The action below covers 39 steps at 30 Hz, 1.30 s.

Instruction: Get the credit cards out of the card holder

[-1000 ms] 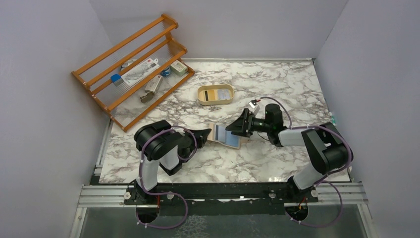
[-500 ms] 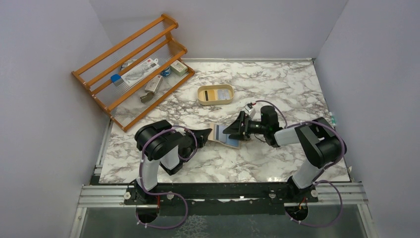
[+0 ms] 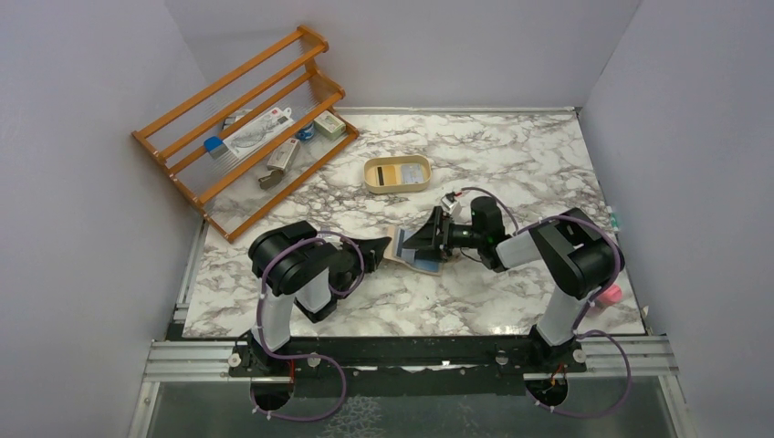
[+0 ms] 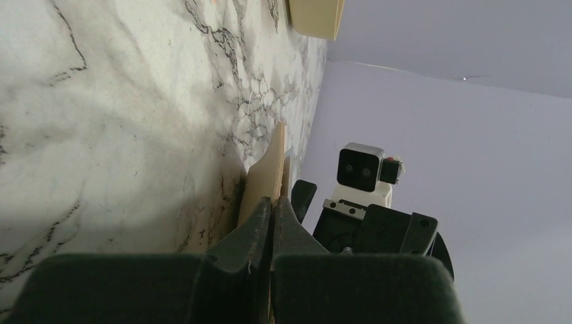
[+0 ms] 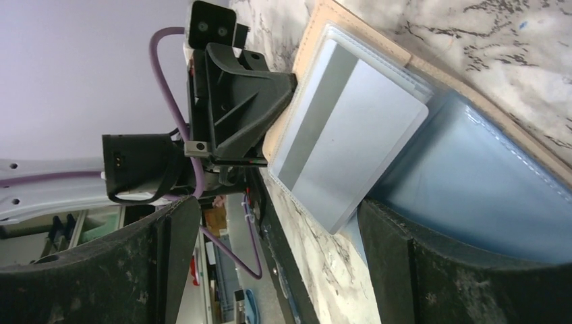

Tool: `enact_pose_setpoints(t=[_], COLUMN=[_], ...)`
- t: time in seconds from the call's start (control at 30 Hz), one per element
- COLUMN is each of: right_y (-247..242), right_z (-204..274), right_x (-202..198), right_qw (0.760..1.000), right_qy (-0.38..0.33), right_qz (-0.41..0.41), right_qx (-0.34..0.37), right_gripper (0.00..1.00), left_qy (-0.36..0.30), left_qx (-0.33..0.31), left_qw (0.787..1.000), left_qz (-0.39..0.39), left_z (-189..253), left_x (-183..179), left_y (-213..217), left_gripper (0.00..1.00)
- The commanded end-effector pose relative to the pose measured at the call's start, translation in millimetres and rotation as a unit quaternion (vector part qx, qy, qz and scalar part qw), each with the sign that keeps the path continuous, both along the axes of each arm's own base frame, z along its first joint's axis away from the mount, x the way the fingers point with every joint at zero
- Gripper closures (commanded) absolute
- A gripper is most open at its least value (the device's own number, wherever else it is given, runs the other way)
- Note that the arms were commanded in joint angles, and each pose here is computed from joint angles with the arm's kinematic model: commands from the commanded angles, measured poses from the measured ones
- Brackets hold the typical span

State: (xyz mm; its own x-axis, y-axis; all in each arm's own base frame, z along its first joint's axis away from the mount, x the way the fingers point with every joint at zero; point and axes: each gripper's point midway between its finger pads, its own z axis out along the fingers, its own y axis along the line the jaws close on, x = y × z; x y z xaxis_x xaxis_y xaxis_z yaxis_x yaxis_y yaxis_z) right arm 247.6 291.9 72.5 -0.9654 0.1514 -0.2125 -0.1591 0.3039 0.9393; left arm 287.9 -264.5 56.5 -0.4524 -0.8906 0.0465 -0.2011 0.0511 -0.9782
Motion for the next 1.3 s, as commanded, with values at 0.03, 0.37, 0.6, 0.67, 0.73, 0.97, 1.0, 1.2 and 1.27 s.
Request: enact_pose_setpoints(t=[0.03, 0.37, 0.6, 0.67, 0.73, 0.97, 1.0, 1.2, 1.27], right_y=[9.1, 12.0, 14.2, 16.3, 19.5, 32.6, 34.5, 46.4, 50.8], right_z=[21.4, 44.7, 43.3, 42.7, 41.2, 34.1, 33.9, 31.6, 31.7], right_x=[6.3, 9.7, 10.6, 10.4, 10.2, 10.5, 10.4, 11.5, 11.9], right_qw=[0.999, 0.996, 0.994, 0.994, 0.994, 0.996, 0.996, 0.996, 0.997], right_qy=[-0.030, -0.049, -0.030, -0.028, -0.027, -0.025, -0.025, -0.022, -0.022], right_qz=[0.004, -0.005, -0.020, -0.019, -0.016, -0.005, -0.002, 0.010, 0.015], right_qx=[0.036, 0.081, 0.101, 0.104, 0.103, 0.087, 0.086, 0.081, 0.079], right_gripper=[0.09, 0.10, 0.11, 0.11, 0.11, 0.11, 0.11, 0.11, 0.11], left_qy=[-0.101, -0.105, -0.110, -0.112, -0.115, -0.127, -0.127, -0.128, -0.128], left_qx=[-0.089, -0.081, -0.077, -0.075, -0.076, -0.077, -0.076, -0.076, -0.076], left_qw=[0.991, 0.991, 0.991, 0.991, 0.990, 0.989, 0.989, 0.989, 0.988], left_qz=[0.000, -0.004, -0.008, -0.010, -0.014, -0.022, -0.022, -0.026, -0.026], left_z=[68.5, 67.9, 69.0, 69.5, 71.0, 77.4, 77.2, 77.2, 77.5], left_x=[1.8, 0.5, -0.7, -1.1, -1.5, -2.7, -2.7, -4.4, -4.4], left_y=[-4.8, -6.3, -8.8, -10.0, -12.2, -18.7, -18.8, -21.0, -21.5], left_gripper=[1.00, 1.00, 1.00, 1.00, 1.00, 1.00, 1.00, 1.00, 1.00])
